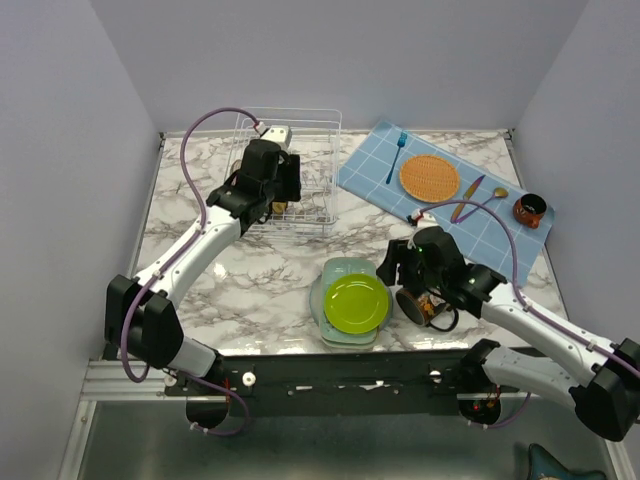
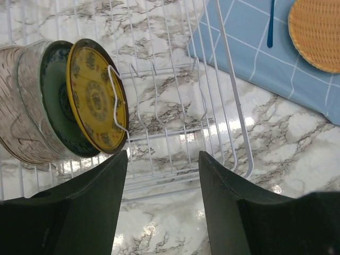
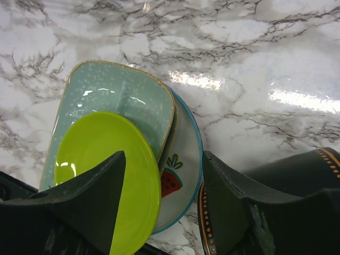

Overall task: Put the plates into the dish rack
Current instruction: Insert the plate into the dish rack, then pick up the plate from the corner of the board.

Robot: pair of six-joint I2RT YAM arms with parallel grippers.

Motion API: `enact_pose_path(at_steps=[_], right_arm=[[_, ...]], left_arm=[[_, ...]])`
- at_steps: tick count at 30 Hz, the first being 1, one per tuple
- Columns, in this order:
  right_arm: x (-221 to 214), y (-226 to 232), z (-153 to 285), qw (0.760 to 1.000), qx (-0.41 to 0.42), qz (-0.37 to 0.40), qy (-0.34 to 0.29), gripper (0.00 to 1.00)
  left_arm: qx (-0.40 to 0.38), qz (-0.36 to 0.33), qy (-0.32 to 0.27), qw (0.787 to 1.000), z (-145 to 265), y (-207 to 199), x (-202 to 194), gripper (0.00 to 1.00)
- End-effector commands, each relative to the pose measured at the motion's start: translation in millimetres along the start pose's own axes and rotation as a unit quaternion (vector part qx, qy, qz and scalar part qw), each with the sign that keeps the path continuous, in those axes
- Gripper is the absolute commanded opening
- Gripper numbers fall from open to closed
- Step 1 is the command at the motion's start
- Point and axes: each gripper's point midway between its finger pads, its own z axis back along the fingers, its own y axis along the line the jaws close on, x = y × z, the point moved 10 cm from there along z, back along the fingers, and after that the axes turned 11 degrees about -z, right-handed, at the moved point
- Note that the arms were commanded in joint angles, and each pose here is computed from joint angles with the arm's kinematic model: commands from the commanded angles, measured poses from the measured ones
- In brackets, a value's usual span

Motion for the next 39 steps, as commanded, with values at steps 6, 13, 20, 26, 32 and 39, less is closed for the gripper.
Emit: enact_pose_path(at_steps=[6, 13, 20, 26, 32, 39], right_arm=[[-12.6, 5.1, -7.0, 0.996, 0.049, 0.027, 0.069, 0.66], [-18.5, 2.1, -10.0, 0.995, 0.047, 0.025, 0.083, 0.63], [-26.3, -3.2, -12.5, 0.994, 0.042, 0.022, 0.096, 0.63], [-31.7, -6.8, -13.2, 0.994, 0.039, 0.021, 0.105, 0.6], [-34.8, -5.8, -14.3, 0.992, 0.053, 0.018, 0.114, 0.58], [-36.0, -4.3, -12.3, 0.991, 0.066, 0.009, 0.114, 0.55]], left_arm=[[-0.044, 0.03, -0.024, 0.998, 15.0, -7.7, -8.0, 0.64], [-0.046, 0.03, -0.03, 0.998, 13.2, -8.3, -4.8, 0.64], [-0.044, 0.025, -0.025, 0.998, 13.7, -7.6, -6.8, 0.63], [-0.041, 0.024, -0.023, 0.999, 13.6, -7.0, -9.5, 0.63], [-0.04, 0.024, -0.02, 0.999, 12.5, -6.9, -10.9, 0.63], [-0.035, 0.023, -0.012, 0.999, 11.2, -6.1, -14.0, 0.63]])
